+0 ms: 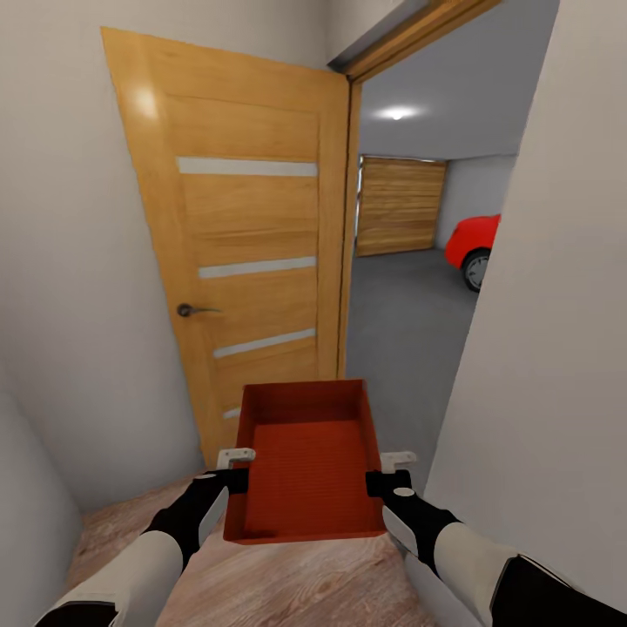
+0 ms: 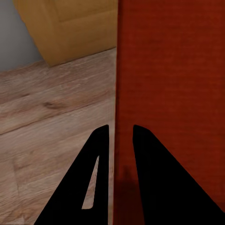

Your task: Move the two storage containers from the living room to the garage. In the garage, place one container on the floor and stack the other container on top of it (either order is fine).

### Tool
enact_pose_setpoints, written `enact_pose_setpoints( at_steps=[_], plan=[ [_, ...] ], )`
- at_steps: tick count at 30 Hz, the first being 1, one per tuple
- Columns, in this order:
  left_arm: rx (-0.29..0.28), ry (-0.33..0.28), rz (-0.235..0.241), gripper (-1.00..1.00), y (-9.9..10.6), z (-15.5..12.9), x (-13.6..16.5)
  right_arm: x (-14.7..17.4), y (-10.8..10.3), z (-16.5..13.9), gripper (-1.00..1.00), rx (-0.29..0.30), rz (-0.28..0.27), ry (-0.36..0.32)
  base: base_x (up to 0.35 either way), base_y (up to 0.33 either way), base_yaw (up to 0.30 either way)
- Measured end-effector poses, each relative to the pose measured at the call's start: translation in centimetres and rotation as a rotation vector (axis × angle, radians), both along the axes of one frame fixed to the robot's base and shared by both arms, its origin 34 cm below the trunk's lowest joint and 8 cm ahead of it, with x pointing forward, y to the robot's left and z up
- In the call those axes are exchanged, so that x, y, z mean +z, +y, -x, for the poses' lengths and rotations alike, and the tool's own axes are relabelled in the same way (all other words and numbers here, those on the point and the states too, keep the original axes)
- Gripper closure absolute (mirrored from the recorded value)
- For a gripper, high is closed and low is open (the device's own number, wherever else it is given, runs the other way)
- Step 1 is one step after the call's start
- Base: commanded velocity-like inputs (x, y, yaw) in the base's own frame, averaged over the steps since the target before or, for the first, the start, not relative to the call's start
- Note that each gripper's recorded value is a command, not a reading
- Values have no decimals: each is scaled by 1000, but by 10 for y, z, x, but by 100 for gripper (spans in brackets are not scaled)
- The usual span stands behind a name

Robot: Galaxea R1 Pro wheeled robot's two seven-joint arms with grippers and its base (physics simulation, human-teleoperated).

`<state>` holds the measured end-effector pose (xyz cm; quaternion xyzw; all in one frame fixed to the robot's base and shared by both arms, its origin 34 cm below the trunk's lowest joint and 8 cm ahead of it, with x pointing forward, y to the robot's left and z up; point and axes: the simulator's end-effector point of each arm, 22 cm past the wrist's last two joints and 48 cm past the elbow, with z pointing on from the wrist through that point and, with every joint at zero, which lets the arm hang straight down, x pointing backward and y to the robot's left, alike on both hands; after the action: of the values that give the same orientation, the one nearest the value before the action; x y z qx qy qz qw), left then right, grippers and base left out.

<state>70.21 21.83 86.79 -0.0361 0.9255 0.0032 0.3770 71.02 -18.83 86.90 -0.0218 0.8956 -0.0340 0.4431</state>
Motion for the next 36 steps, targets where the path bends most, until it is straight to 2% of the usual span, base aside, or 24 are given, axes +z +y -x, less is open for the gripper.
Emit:
enact_pose_setpoints(
  at_steps=[5, 19, 36],
  plan=[
    [0, 0, 0, 100, 0, 0, 0, 0, 0, 0, 100, 0, 1, 0, 64, 83, -67],
    [0, 0, 0, 100, 1, 0, 0, 0, 1, 0, 100, 0, 0, 0, 191, 251, -11],
    [0, 0, 0, 100, 0, 0, 0, 0, 0, 0, 100, -1, 0, 0, 23, 28, -220]
  ],
)
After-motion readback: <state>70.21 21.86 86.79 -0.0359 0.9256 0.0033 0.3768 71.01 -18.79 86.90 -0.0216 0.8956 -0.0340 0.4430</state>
